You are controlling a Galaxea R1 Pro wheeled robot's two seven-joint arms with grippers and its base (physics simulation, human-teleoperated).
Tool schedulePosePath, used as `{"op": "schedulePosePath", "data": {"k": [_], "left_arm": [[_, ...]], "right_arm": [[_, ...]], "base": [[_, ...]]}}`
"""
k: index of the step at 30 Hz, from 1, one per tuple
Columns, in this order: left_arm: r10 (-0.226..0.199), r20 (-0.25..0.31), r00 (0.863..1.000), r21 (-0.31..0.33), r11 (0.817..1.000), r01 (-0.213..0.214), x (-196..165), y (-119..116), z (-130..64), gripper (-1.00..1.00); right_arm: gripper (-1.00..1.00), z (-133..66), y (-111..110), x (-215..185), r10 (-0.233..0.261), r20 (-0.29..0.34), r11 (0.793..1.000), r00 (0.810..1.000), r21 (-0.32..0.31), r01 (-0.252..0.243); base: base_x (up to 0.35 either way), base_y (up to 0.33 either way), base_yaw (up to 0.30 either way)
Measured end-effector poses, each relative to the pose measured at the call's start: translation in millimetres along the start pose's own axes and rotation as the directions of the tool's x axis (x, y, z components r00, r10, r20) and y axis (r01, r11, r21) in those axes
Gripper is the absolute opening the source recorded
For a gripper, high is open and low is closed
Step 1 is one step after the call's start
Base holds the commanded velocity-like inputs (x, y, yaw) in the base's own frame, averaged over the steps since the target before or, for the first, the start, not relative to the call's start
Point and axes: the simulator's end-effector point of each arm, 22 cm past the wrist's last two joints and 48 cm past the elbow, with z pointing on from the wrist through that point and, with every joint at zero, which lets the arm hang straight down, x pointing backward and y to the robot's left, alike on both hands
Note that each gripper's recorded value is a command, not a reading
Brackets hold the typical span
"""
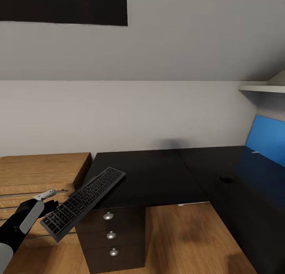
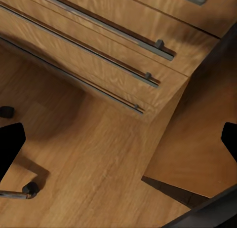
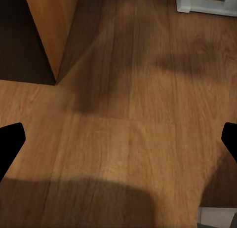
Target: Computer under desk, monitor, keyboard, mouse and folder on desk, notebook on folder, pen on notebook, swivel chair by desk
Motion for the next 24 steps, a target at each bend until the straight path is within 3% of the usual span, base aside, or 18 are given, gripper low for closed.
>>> {"op": "schedulePosePath", "data": {"k": [24], "left_arm": [[0.001, 0.002, 1.000, -0.005, 1.000, -0.001, -1.2, 2.5, 0.2, 1.00]], "right_arm": [[1.00, 0.1, 0.2, 0.0, 0.000, 0.000, 1.000, 1.000, -0.001, 0.000]], "base": [[-0.077, -0.035, 0.000]]}}
